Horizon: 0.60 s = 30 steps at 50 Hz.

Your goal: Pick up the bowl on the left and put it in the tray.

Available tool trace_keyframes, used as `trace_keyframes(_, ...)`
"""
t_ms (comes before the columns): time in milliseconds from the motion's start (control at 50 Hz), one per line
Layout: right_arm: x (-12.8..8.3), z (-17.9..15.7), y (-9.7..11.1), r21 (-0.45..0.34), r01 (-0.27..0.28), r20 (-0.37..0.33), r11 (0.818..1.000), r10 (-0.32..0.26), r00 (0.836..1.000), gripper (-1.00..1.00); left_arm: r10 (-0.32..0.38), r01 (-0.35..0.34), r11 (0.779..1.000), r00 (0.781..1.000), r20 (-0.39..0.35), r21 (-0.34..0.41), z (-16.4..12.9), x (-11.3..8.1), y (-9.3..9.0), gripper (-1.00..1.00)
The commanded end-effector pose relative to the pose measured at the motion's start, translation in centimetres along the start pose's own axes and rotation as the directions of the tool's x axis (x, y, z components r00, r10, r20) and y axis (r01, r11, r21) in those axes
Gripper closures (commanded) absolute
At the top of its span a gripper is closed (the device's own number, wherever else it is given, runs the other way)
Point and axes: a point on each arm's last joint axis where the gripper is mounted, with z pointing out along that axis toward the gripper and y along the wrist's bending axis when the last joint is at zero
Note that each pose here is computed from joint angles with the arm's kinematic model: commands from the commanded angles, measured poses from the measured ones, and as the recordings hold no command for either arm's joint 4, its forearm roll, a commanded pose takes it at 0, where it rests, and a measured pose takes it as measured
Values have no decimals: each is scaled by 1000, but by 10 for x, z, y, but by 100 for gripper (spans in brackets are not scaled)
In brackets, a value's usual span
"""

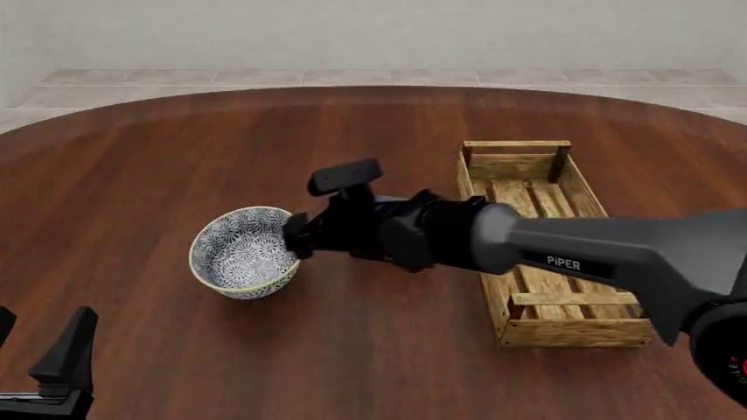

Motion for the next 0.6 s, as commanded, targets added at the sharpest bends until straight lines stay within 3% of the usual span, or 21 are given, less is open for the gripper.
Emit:
trace_keyframes(20,5,17,6,-8,-18,-17,1000,18,1000,-100,0,0,1000,1000,0,0,0,0,0,-100)
trace_keyframes(600,20,61,-3,14,-91,-47,996,92,995,-100,0,0,1000,1000,0,0,0,0,0,-100)
